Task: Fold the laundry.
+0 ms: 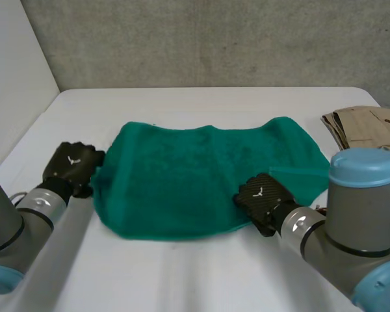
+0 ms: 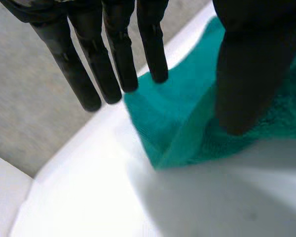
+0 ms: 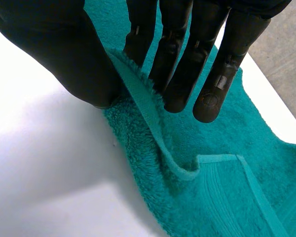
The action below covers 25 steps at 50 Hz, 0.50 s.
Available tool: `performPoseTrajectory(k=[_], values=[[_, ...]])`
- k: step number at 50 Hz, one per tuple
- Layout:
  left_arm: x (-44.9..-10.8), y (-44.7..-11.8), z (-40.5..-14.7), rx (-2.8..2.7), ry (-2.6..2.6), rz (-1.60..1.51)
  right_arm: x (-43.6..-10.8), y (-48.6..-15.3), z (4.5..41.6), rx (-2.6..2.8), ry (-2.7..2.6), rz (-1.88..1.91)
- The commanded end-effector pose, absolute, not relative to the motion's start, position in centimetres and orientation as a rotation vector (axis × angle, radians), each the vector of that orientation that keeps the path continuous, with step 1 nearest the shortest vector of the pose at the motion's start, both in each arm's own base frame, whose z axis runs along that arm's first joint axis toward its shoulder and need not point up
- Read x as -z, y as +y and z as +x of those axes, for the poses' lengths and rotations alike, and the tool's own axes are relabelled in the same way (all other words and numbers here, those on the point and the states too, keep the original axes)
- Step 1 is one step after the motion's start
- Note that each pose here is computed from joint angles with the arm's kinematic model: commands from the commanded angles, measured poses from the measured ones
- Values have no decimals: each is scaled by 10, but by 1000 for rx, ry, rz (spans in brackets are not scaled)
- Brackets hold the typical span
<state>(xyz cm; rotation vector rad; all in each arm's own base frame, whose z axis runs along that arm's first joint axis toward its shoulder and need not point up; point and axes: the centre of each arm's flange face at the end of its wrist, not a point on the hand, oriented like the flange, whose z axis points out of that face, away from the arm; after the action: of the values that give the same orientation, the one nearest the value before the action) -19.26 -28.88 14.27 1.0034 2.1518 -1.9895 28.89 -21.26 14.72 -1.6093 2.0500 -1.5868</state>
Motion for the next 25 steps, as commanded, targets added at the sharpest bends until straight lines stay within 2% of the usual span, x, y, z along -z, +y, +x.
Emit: performPoseTrajectory(k=[1, 10, 18, 25], values=[[-159, -274, -190, 1906, 2212, 1003, -154, -220, 295, 1634, 2052, -1486], [-190, -241, -187, 1978, 2150, 980, -162, -226, 297, 1661, 2065, -1386], [-193, -202, -203, 1959, 2186, 1094, -177, -232, 304, 1696, 2046, -1285], [-193, -180, -210, 1913, 2317, 1044, -188, -238, 308, 1725, 2032, -1207]])
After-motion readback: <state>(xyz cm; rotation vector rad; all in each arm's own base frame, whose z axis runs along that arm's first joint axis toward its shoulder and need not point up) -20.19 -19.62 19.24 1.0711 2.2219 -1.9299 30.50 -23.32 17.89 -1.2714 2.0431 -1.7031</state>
